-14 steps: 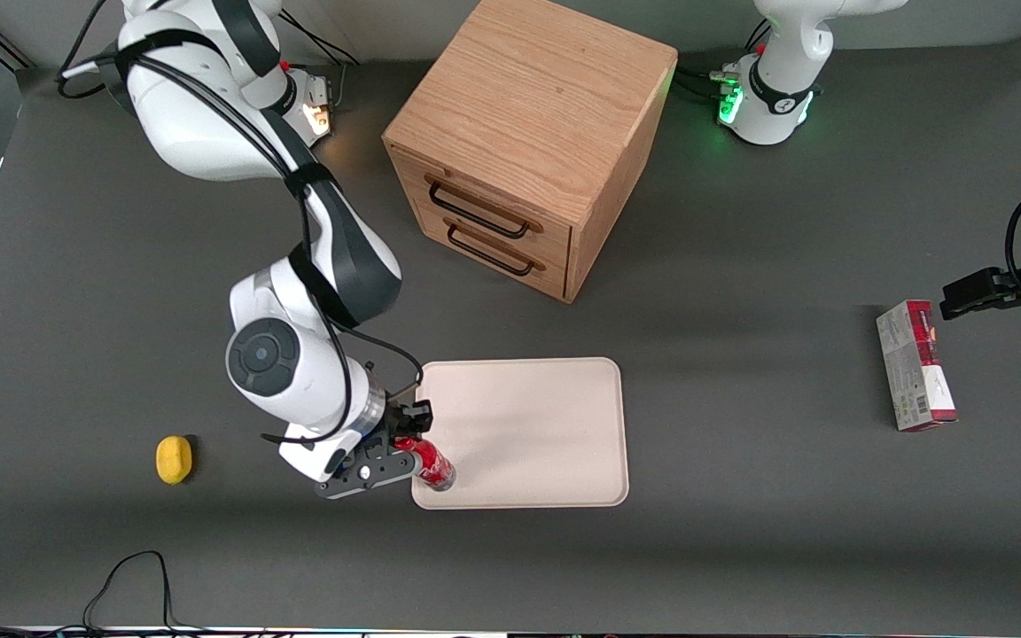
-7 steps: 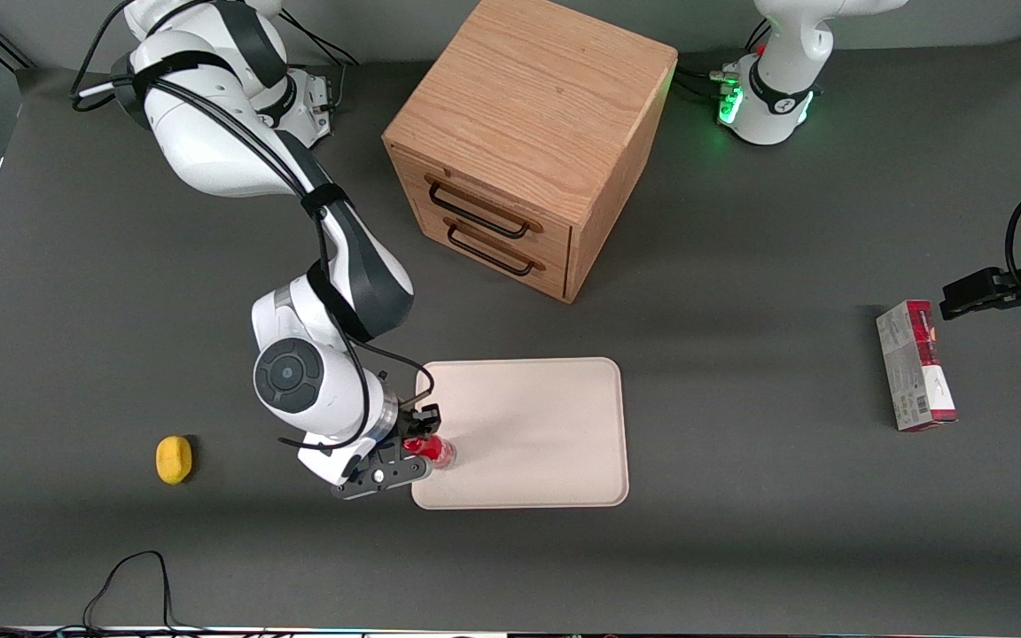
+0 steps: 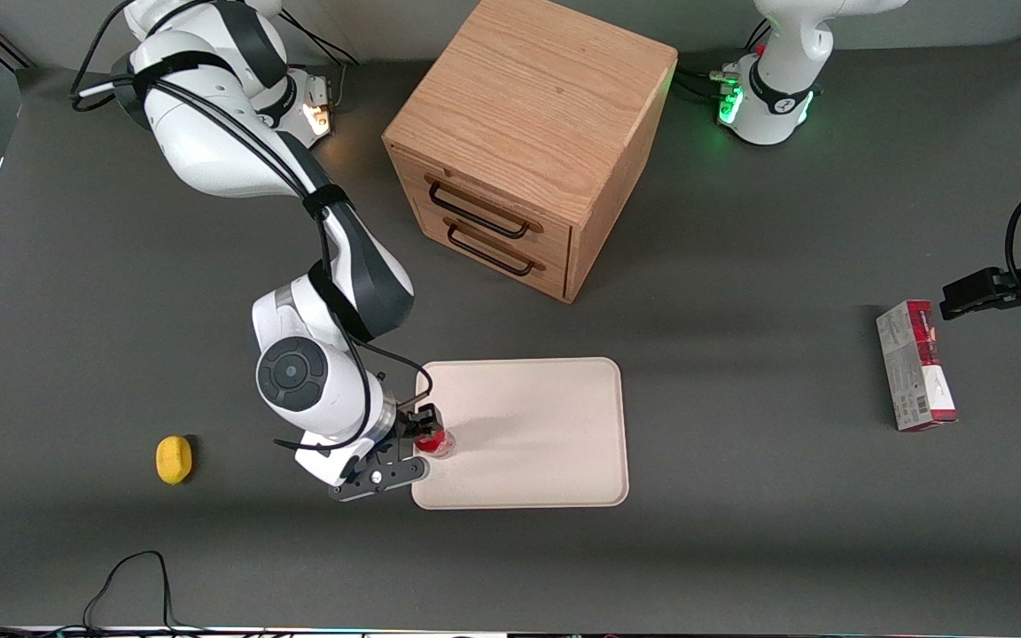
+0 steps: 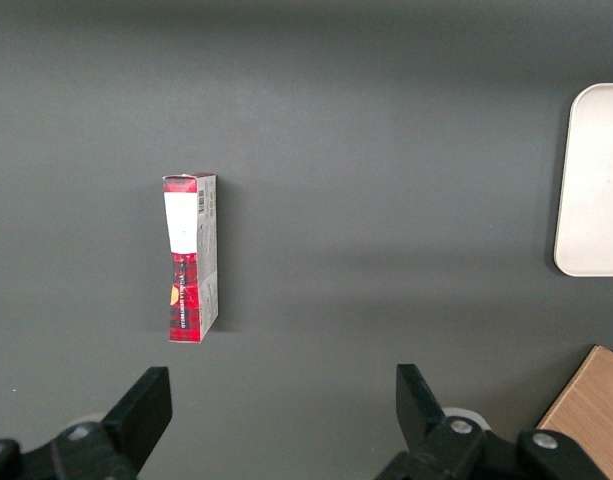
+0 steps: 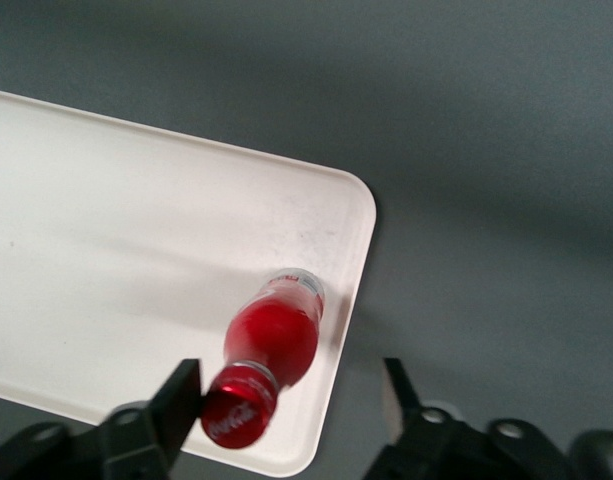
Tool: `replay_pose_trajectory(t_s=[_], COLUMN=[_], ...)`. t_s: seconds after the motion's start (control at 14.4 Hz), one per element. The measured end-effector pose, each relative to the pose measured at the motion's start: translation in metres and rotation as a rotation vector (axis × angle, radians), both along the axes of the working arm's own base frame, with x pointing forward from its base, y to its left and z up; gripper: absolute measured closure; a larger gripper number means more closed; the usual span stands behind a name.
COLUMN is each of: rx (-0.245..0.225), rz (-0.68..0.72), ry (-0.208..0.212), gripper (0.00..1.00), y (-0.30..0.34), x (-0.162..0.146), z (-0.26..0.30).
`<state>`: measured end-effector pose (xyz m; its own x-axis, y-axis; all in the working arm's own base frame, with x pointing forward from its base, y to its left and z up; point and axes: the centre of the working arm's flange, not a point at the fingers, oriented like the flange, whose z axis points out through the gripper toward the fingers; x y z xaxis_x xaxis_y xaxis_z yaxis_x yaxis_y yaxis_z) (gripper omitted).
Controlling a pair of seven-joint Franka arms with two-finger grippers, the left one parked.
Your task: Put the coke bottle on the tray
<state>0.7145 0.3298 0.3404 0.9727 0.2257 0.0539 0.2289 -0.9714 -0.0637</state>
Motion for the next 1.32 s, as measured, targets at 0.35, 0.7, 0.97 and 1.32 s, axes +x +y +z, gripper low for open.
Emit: replay_pose_trajectory(t_s=[0.35,0.7,0.97,1.32], rx=[-0.019,-0.062,-0.121,-0.114], rz=[0.003,-0.003,-0.070,-0.206], ry=[0.036,0.104,0.155,0.151], gripper=[0.00,0.00,0.00,0.00], y=[-0.004,-0.021,-0.074,-0.180], x=[-0.008,-0.031,-0.063,-0.137], z=[0.027,0.097,0.154,0.205])
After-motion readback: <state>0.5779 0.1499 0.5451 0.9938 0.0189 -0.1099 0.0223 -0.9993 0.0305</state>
